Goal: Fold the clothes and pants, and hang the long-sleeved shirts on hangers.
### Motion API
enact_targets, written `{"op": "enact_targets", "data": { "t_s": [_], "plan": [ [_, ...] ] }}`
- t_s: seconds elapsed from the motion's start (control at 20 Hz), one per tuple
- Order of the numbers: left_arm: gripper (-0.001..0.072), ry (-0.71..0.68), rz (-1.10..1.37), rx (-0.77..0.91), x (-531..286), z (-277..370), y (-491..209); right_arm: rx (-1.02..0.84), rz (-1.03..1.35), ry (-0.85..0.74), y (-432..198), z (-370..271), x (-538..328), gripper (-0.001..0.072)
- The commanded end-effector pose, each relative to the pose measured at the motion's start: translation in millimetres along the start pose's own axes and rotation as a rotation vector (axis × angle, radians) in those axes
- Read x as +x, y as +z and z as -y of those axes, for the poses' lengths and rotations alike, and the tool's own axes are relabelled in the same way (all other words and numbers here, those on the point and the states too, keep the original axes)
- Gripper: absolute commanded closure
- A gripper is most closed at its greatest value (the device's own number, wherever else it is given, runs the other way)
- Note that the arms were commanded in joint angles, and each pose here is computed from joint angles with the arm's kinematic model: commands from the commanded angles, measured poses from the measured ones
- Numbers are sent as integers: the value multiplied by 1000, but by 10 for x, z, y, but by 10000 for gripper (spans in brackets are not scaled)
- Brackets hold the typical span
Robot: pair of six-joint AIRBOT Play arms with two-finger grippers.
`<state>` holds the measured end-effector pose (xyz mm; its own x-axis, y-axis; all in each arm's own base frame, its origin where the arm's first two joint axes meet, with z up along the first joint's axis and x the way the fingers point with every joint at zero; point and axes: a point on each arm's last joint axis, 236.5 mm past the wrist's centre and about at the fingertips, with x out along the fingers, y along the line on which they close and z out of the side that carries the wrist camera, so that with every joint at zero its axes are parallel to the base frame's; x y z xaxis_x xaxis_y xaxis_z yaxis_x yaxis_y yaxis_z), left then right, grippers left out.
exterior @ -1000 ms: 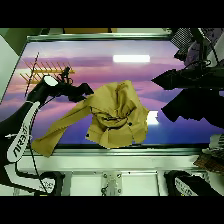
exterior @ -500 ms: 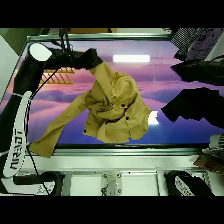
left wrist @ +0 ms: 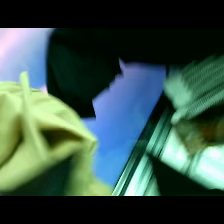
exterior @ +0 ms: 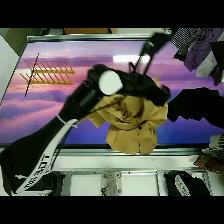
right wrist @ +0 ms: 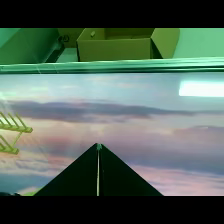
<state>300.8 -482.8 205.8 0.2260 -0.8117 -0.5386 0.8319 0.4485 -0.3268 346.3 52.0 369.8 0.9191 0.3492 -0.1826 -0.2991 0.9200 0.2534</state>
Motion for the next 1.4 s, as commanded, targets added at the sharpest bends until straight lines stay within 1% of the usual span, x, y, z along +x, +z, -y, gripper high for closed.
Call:
{"op": "enact_targets", "data": {
  "t_s": [0.0, 0.1, 0.25, 0.35, 0.45, 0.6, 0.75, 0.95, 1.05, 1.15, 1.2, 1.25, 1.3, 1.35],
  "plan": [
    [48, 168, -113, 111, 236, -210, -326, -2, -23, 5, -54, -37, -50, 697],
    [48, 300, -166, 87, -93, -667, -362, -12, -66, 2, -156, -29, -53, 697],
    [48, 418, -259, 20, -531, -1366, -512, -19, -112, 4, -266, -30, -59, 697],
    [48, 475, -279, -24, -611, -1874, -596, -18, -134, 12, -316, -48, -64, 697],
    [48, 464, -283, -100, -461, -2197, -722, -18, -155, 19, -366, -64, -71, 697],
    [48, 407, -336, -136, -28, -2317, -1012, -16, -186, 28, -441, -79, -77, 697],
    [48, 373, -377, -115, 426, -2237, -1201, -12, -215, 35, -507, -80, -66, 697],
    [48, 337, -387, -66, 914, -2119, -1225, 4, -258, 36, -609, -16, 16, 697],
    [48, 343, -414, -92, 1045, -2200, -1405, 25, -324, 36, -767, 63, 97, 697],
    [50, 385, -413, -174, 1040, -2383, -1547, 85, -401, -32, -966, 311, 231, 698],
    [224, 422, -413, -237, 996, -2483, -1597, 95, -451, -95, -1104, 511, 303, 698],
    [500, 441, -413, -279, 945, -2552, -1612, 90, -509, -164, -1260, 715, 365, 698],
    [689, 447, -417, -297, 882, -2599, -1599, 89, -576, -256, -1444, 952, 422, 698],
    [693, 451, -418, -302, 827, -2621, -1557, 89, -637, -342, -1620, 1145, 482, 699]
  ]
}}
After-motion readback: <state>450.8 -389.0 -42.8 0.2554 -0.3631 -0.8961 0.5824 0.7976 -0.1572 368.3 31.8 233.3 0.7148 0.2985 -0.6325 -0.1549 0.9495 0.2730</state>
